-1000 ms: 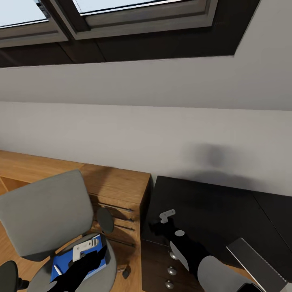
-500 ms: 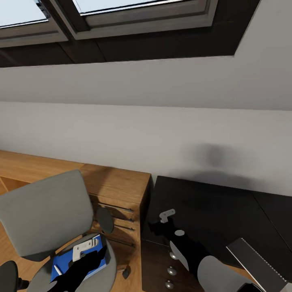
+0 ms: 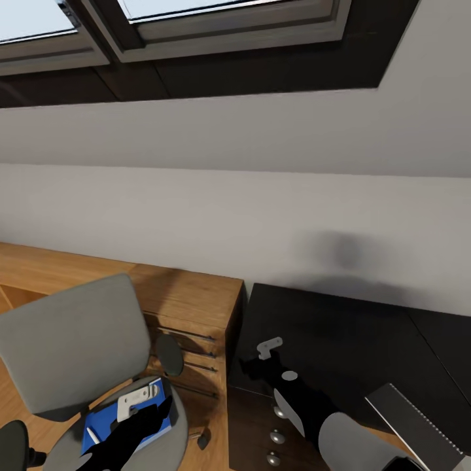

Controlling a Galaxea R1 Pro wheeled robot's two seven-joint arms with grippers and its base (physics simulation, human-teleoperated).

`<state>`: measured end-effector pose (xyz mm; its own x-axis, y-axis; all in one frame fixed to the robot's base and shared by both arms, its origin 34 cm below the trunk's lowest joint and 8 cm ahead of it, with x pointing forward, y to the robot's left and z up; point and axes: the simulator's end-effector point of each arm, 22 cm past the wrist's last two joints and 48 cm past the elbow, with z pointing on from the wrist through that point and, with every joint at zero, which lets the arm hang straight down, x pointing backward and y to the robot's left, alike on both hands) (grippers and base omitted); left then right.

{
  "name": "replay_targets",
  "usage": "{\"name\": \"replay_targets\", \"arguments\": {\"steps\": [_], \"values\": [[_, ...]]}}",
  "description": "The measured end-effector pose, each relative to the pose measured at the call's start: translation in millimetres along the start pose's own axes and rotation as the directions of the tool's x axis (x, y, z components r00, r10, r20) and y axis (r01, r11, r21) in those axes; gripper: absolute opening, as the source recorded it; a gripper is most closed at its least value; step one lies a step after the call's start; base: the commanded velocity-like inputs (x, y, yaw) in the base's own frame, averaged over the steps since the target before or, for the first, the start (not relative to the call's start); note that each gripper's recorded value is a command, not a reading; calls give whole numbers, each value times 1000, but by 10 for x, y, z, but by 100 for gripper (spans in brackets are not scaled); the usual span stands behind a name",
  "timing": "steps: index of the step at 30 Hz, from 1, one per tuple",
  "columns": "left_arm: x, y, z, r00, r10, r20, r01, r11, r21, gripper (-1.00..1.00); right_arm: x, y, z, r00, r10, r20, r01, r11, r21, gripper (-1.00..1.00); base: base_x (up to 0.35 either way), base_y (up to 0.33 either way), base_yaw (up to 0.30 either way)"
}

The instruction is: In the bedroom, organize the workspace by keeping the computer under the desk, ensuring the monitor is on the desk, placing the keyboard on the desk next to the monitor, placing the mouse on the desk next to the keyboard, moving the folder from the swivel chair onto the desk next to the mouse, stacking the notebook on top of the folder with the pen on top of the notebook, and positioning the swivel chair next to the desk.

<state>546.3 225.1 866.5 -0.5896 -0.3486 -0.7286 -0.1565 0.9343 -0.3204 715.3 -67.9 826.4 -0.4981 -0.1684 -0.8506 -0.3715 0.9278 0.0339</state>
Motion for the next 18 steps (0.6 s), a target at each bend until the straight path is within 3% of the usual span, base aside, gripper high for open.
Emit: {"name": "replay_targets", "arguments": {"steps": [18], "values": [[145, 67, 162, 1000, -1, 1, 1, 1000, 0, 100, 179, -19, 142, 1000, -3, 1, 3, 1000, -1, 100, 0, 0, 0]]}}
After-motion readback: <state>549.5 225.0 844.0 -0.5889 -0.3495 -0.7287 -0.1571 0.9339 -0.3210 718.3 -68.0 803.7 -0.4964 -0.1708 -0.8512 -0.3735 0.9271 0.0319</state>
